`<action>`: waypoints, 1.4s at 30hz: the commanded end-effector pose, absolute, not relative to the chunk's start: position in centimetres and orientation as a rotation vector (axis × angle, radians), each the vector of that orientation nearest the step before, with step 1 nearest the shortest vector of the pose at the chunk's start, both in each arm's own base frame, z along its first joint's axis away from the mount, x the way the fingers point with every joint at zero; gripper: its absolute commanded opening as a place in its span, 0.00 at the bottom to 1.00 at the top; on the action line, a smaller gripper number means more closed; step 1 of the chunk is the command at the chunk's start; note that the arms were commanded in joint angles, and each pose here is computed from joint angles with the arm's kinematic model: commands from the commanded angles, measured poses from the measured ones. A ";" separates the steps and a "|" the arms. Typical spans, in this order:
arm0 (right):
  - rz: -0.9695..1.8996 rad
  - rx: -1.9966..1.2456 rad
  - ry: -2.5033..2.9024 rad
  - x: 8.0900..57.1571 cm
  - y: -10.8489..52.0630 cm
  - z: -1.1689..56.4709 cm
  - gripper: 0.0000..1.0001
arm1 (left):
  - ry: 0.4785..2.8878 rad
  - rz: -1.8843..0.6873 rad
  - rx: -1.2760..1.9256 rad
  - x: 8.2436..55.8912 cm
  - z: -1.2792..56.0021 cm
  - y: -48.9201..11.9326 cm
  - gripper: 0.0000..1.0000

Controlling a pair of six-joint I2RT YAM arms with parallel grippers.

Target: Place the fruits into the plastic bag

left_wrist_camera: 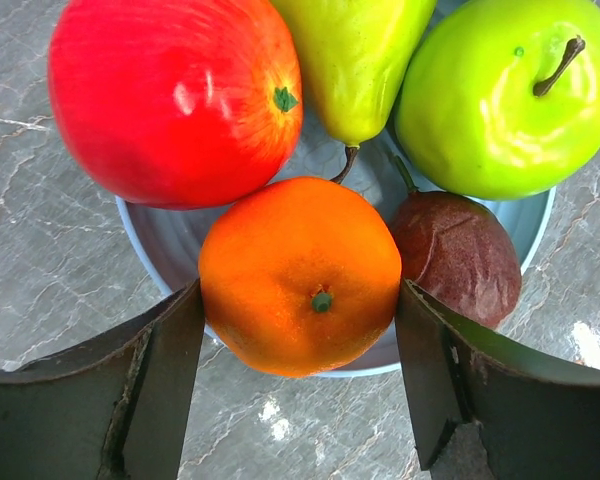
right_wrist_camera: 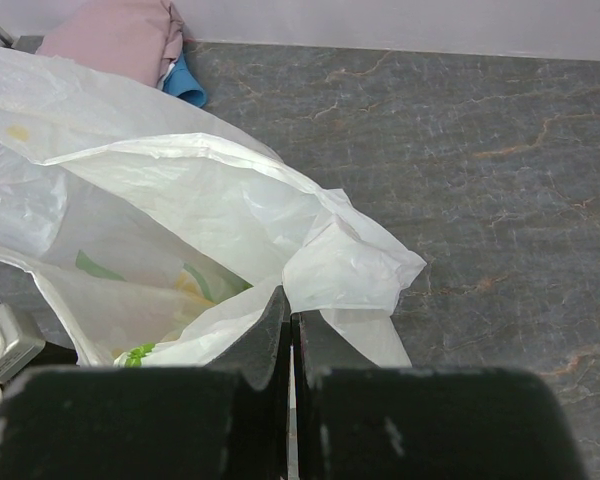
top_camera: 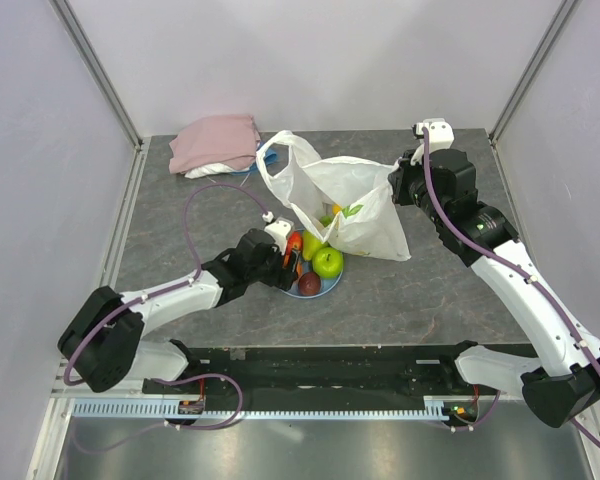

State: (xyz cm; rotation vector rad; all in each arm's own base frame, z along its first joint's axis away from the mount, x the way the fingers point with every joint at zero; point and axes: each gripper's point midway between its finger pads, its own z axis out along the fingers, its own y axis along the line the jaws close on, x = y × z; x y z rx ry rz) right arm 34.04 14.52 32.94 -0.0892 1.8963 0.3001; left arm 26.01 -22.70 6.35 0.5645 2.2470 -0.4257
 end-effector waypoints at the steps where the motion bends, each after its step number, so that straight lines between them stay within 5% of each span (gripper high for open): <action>1: 0.319 -0.073 1.860 34.1 14.4 33.7 0.00 | 2.169 -0.439 0.599 26.3 8.8 -23.1 0.54; 21: 0.327 -0.069 1.858 34.1 14.4 33.7 0.00 | 1.913 -0.503 0.470 25.3 18.6 -21.0 0.57; 30: 0.340 -0.069 1.854 34.0 14.5 33.7 0.00 | 1.412 -0.800 0.734 22.7 32.1 -26.2 0.60; 35: 0.354 -0.067 1.845 33.7 14.5 34.0 0.00 | 1.341 -0.770 0.637 26.0 37.3 -27.6 0.59; 42: 0.346 -0.063 1.834 33.3 14.1 34.4 0.00 | 1.536 -0.645 0.645 33.6 32.0 -32.0 0.61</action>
